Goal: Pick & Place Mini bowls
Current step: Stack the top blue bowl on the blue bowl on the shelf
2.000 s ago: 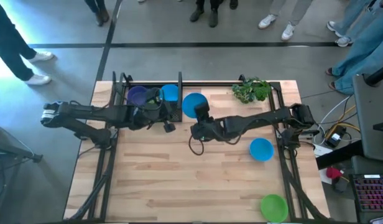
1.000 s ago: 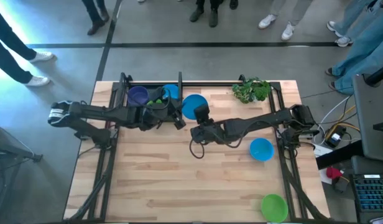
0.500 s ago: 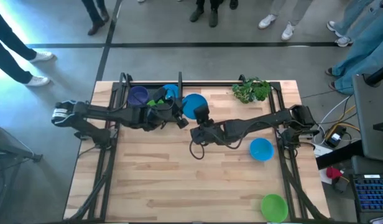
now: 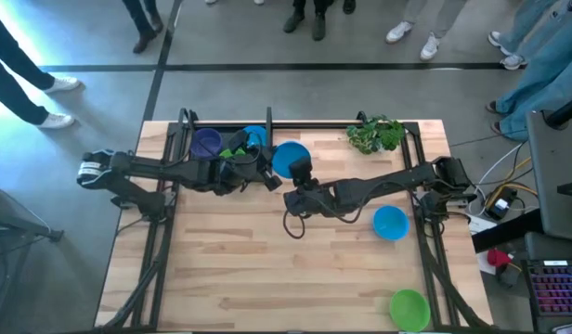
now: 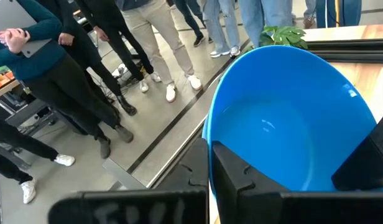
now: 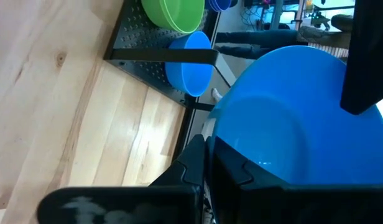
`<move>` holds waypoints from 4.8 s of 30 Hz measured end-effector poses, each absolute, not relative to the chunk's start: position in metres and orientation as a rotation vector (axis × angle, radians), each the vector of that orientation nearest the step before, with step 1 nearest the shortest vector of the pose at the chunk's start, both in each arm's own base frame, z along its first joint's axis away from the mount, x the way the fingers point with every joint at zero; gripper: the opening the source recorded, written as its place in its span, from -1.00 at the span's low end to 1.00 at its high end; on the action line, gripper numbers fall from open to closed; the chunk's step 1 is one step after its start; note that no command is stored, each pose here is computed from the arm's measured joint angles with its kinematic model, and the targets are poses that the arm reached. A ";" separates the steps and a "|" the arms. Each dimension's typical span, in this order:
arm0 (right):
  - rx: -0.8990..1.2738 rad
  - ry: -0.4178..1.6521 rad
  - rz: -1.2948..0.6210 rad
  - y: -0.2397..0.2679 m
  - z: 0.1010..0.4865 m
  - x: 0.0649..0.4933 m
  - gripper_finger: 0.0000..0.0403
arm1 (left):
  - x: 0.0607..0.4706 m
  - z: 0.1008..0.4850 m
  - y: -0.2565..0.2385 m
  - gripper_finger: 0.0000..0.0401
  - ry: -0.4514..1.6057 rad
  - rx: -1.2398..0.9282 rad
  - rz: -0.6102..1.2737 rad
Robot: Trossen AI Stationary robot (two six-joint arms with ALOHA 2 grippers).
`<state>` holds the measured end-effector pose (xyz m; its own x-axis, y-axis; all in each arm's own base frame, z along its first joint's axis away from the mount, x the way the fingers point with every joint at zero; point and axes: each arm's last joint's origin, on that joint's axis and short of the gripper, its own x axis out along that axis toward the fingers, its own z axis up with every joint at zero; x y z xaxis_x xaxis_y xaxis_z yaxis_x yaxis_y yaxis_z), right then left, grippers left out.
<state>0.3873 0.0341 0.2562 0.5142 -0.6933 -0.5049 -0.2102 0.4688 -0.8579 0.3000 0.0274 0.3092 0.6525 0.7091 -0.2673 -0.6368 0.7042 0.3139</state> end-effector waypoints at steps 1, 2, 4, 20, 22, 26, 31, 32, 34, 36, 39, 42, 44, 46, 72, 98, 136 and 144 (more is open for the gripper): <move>-1.077 1.024 -0.370 0.034 0.256 0.387 -0.96 | 0.300 0.310 0.027 -0.99 0.386 0.197 0.770; -1.077 1.024 -0.370 0.034 0.256 0.387 -0.96 | 0.300 0.310 0.027 -0.99 0.384 0.195 0.770; -1.083 1.026 -0.367 0.034 0.256 0.387 -0.96 | 0.300 0.310 0.028 -0.99 0.383 0.193 0.771; -1.095 1.019 -0.353 0.040 0.256 0.387 -0.38 | 0.300 0.309 0.028 -1.00 0.388 0.187 0.777; -1.099 1.013 -0.346 0.044 0.256 0.386 -0.32 | 0.300 0.309 0.029 -1.00 0.384 0.186 0.793; -1.090 0.987 -0.336 0.053 0.259 0.384 -0.24 | 0.298 0.311 0.030 -1.00 0.376 0.180 0.803; -1.060 0.934 -0.338 0.064 0.270 0.378 -0.24 | 0.289 0.319 0.032 -1.00 0.358 0.156 0.819; -1.050 0.921 -0.342 0.065 0.274 0.376 -0.24 | 0.287 0.320 0.032 -1.00 0.368 0.154 0.820; -1.022 0.887 -0.353 0.067 0.284 0.371 -0.26 | 0.282 0.322 0.033 -1.00 0.371 0.144 0.825; -0.986 0.849 -0.368 0.069 0.295 0.364 -0.27 | 0.275 0.325 0.034 -1.00 0.388 0.136 0.832; -0.912 0.785 -0.386 0.071 0.313 0.353 -0.29 | 0.266 0.333 0.037 -1.00 0.409 0.111 0.854; -0.830 0.732 -0.383 0.069 0.330 0.341 -0.31 | 0.254 0.341 0.043 -1.00 0.428 0.091 0.896; -0.760 0.688 -0.358 0.069 0.340 0.334 -0.32 | 0.245 0.347 0.048 -1.00 0.444 0.080 0.922; -0.708 0.663 -0.319 0.068 0.347 0.328 -0.33 | 0.237 0.352 0.053 -1.00 0.457 0.069 0.951; -0.634 0.630 -0.264 0.065 0.363 0.309 -0.34 | 0.196 0.321 0.179 -1.00 0.914 0.104 0.674; -0.634 0.631 -0.264 0.065 0.363 0.309 -0.38 | 0.246 0.264 0.239 -1.00 0.986 0.072 0.615; -0.636 0.631 -0.265 0.065 0.363 0.310 -0.41 | 0.244 0.253 0.245 -0.68 1.046 0.075 0.710; -0.633 0.629 -0.265 0.065 0.363 0.310 -0.38 | 0.244 0.251 0.246 -0.68 1.054 0.059 0.725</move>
